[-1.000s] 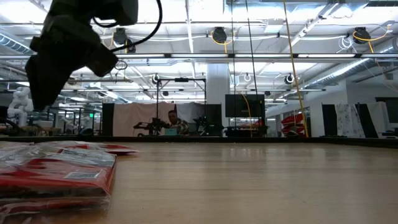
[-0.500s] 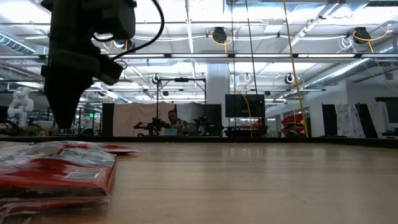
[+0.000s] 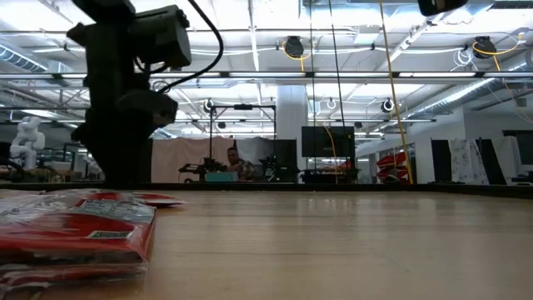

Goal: Sort popcorn bags into baskets
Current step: Put the popcorn bag into the transparent bin

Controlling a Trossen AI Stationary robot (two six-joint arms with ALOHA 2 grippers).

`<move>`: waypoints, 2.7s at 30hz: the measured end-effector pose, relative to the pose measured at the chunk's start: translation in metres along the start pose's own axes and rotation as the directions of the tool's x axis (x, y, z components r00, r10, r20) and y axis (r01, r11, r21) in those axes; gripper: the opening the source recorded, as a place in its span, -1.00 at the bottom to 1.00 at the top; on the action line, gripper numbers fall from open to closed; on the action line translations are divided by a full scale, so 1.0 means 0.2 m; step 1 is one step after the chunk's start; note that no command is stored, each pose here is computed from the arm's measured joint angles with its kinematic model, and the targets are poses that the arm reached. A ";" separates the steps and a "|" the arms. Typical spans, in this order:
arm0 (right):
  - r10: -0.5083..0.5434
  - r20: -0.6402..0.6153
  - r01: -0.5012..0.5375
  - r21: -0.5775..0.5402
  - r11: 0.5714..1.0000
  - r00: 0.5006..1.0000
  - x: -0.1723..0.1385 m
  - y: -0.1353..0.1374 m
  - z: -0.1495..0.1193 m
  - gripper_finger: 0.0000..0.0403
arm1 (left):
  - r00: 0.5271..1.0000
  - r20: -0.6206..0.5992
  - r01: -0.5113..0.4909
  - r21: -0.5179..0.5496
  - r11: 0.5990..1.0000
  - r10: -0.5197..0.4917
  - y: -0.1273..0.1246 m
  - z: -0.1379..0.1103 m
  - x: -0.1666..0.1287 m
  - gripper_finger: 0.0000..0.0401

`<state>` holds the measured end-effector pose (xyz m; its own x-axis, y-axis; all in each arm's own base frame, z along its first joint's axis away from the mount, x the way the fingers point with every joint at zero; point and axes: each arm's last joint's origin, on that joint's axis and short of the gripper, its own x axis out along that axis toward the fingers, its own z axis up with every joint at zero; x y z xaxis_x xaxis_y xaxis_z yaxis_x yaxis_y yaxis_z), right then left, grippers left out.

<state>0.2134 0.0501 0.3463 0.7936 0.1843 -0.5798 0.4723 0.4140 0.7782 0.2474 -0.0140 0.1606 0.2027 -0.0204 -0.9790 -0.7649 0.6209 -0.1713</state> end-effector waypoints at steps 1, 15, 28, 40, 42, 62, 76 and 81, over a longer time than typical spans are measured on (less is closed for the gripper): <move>0.000 -0.016 0.000 -0.005 1.000 1.000 0.00 -0.01 0.01 -0.69 | 1.000 -0.024 -0.002 -0.014 1.000 0.002 0.00 0.01 -0.03 -0.12; -0.006 -0.080 -0.006 -0.148 0.989 0.997 -0.02 -0.09 0.17 -0.68 | 0.984 -0.152 -0.134 -0.281 0.950 0.093 0.10 -0.04 0.00 -0.53; -0.067 -0.023 0.061 -0.183 0.981 0.998 -0.04 -0.15 0.25 -0.68 | 0.959 0.174 0.273 -0.368 0.889 -0.222 -0.02 0.13 0.11 -0.54; -0.120 -0.106 0.122 0.016 0.992 0.987 0.13 -0.34 0.18 -0.68 | 0.950 0.107 0.289 0.058 0.956 -0.294 -0.19 0.17 -0.16 -0.54; -0.111 -0.137 0.128 0.119 0.985 0.984 0.16 -0.35 0.16 -0.67 | 0.959 0.060 0.260 0.196 0.946 -0.276 -0.21 0.14 -0.18 -0.54; -0.200 -0.117 0.207 0.057 0.977 0.973 0.84 -0.20 0.20 -0.59 | 0.980 0.120 0.064 0.575 0.816 -0.161 -0.26 -0.03 0.08 -0.54; -0.328 -0.163 0.332 -0.004 0.943 0.930 1.10 -0.41 0.13 -0.11 | 0.984 0.126 0.048 0.489 0.871 -0.125 -0.28 -0.01 0.23 -0.54; -0.348 -0.136 0.350 -0.010 0.937 0.928 1.10 -0.49 0.10 0.00 | 0.984 0.125 0.047 0.493 0.869 -0.124 -0.28 -0.01 0.23 -0.54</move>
<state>0.3496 0.0323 0.1471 0.5196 0.1487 -0.8414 0.7162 0.4612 0.5238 0.2989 -0.0517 0.1242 0.3708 0.0010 -0.9287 -0.3532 0.9250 -0.1400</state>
